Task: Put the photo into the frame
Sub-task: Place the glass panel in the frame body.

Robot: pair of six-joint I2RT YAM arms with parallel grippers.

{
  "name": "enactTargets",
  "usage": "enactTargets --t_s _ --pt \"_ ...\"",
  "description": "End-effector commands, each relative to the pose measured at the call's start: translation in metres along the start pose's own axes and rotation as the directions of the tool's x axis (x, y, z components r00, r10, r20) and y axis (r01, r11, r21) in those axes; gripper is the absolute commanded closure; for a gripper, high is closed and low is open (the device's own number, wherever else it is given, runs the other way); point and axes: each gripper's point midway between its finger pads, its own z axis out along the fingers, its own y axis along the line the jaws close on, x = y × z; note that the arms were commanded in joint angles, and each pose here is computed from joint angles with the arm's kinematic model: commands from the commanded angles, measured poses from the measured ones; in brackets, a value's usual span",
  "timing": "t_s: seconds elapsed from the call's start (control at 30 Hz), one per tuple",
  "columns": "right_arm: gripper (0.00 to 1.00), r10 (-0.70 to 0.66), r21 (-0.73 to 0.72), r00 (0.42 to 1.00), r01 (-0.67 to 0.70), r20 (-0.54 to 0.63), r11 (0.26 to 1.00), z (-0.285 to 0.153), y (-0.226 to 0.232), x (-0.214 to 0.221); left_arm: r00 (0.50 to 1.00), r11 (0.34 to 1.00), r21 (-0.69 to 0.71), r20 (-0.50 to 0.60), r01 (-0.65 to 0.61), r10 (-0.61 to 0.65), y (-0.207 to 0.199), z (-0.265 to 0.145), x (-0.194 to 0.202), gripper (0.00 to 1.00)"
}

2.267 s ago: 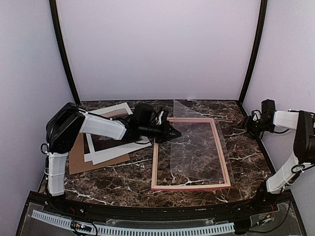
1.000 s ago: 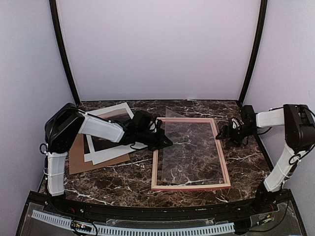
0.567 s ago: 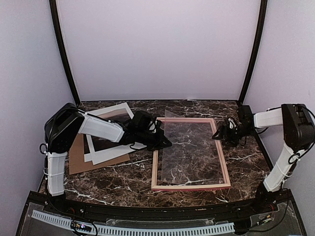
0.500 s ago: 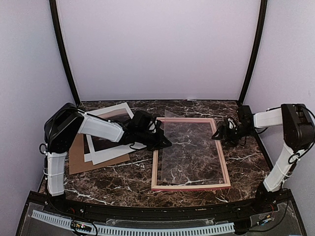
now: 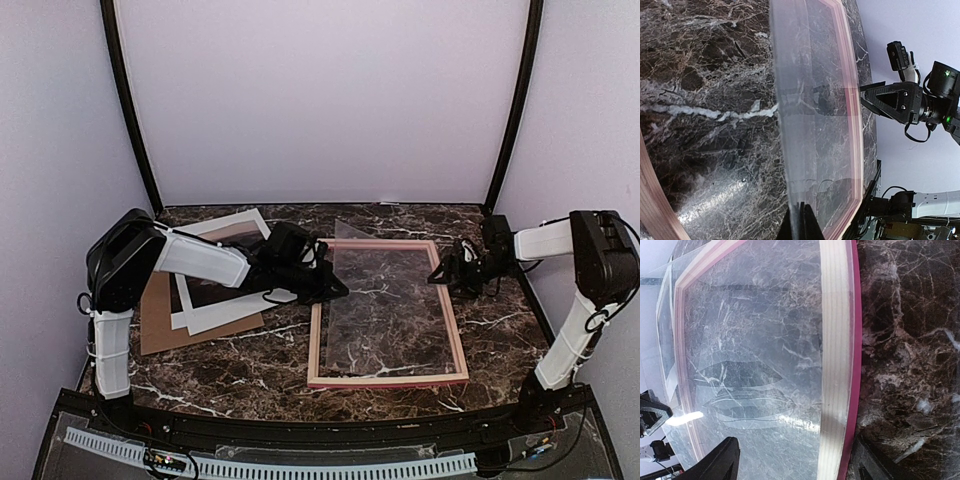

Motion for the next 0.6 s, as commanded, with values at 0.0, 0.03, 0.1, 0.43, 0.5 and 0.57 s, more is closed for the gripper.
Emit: enactTargets --t_s 0.0,0.03,0.1,0.43,0.5,0.57 --pt "0.21 0.011 -0.006 1.000 -0.010 0.019 1.000 0.002 0.003 -0.006 0.999 1.000 0.006 0.029 -0.023 0.023 -0.011 -0.016 -0.007 1.00" --pt "0.21 0.017 -0.004 1.000 -0.016 0.024 1.000 0.001 0.002 -0.007 0.999 1.000 0.004 0.030 -0.024 0.024 -0.011 -0.016 -0.008 1.00" --pt "0.21 0.027 0.006 0.999 -0.027 0.044 1.000 -0.002 0.001 -0.011 0.999 1.000 0.002 0.030 -0.027 0.027 -0.011 -0.016 -0.008 1.00" --pt "0.21 0.085 0.037 0.988 -0.091 0.126 0.995 -0.021 -0.015 -0.027 0.999 1.000 -0.001 0.029 -0.027 0.027 -0.010 -0.016 -0.007 1.00" --pt "0.20 0.088 0.035 0.988 -0.093 0.127 0.995 -0.021 -0.016 -0.027 0.999 1.000 -0.001 0.030 -0.028 0.028 -0.011 -0.017 -0.008 1.00" --pt "0.20 0.088 0.033 0.988 -0.093 0.125 0.995 -0.021 -0.016 -0.026 0.999 1.000 -0.001 0.031 -0.028 0.028 -0.011 -0.017 -0.008 1.00"
